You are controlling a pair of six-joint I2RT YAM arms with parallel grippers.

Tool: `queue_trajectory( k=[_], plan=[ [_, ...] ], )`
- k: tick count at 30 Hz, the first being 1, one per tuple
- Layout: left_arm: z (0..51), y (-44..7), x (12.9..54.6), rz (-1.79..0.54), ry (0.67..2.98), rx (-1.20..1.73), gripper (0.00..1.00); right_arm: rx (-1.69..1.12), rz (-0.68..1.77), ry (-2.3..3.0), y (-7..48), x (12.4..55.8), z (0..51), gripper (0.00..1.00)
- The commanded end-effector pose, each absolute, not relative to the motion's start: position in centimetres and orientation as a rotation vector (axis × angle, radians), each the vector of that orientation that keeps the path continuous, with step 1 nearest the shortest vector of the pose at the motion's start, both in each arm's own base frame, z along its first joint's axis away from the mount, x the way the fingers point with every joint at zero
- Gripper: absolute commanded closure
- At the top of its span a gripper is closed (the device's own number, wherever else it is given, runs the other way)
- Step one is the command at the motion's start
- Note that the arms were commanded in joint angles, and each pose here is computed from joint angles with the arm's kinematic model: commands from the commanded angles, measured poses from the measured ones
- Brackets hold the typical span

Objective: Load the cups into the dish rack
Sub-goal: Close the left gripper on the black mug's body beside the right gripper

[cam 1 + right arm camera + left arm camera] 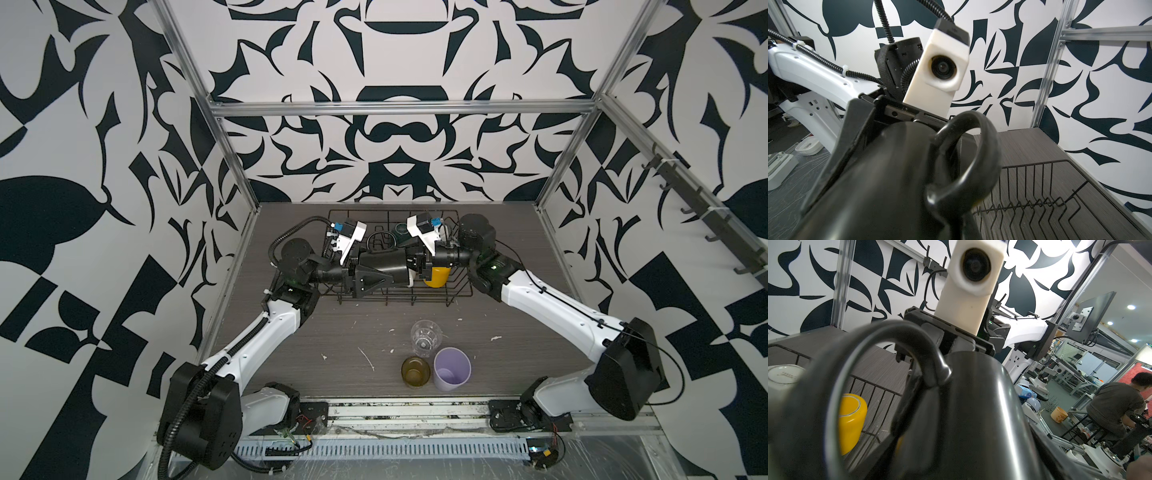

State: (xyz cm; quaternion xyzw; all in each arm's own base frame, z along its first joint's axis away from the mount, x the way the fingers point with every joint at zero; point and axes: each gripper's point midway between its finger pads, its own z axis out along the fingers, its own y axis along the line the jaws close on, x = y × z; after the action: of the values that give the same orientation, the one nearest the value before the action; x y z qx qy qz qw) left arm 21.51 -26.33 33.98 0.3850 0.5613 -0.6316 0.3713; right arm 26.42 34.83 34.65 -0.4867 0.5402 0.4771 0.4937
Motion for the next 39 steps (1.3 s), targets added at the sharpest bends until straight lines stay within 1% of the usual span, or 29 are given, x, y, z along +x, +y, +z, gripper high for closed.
queue_trajectory(
  k=[1,2,6,8,9,17,21,23,24,34,39],
  plan=[
    [35.5,-26.5,19.9,-1.626,1.355,1.094,0.49,-1.131,1.119,1.173,34.9,26.9,39.2,1.0],
    [35.5,-26.5,19.9,-1.625,1.358,1.089,0.6,-1.128,1.12,1.176,34.9,27.0,39.1,1.0],
    [35.6,-26.5,20.1,-1.62,1.36,1.078,0.82,-1.121,1.121,1.184,34.9,27.2,39.1,1.0],
    [35.8,-26.4,19.9,-1.616,1.353,1.083,0.96,-1.117,1.118,1.188,34.9,27.2,39.0,1.0],
    [35.9,-26.4,19.9,-1.614,1.352,1.082,1.0,-1.113,1.117,1.188,34.8,27.2,39.1,1.0],
    [36.3,-26.2,19.5,-1.565,1.344,1.098,1.0,-1.084,1.116,1.194,34.7,27.5,39.3,1.0],
    [36.3,-26.2,19.5,-1.554,1.34,1.102,0.69,-1.044,1.142,1.196,34.9,27.9,39.7,1.0],
    [36.3,-26.2,19.4,-1.554,1.334,1.11,0.48,-1.024,1.169,1.195,35.0,28.1,39.9,1.0],
    [36.4,-26.2,19.3,-1.554,1.332,1.113,0.42,-1.018,1.175,1.195,35.0,28.2,39.9,1.0],
    [36.7,-26.1,18.7,-1.56,1.308,1.152,0.17,-0.976,1.218,1.211,35.4,28.8,39.4,1.0],
    [36.7,-25.9,18.3,-1.544,1.288,1.166,0.16,-0.979,1.239,1.211,35.6,28.8,39.3,1.0]
  ],
)
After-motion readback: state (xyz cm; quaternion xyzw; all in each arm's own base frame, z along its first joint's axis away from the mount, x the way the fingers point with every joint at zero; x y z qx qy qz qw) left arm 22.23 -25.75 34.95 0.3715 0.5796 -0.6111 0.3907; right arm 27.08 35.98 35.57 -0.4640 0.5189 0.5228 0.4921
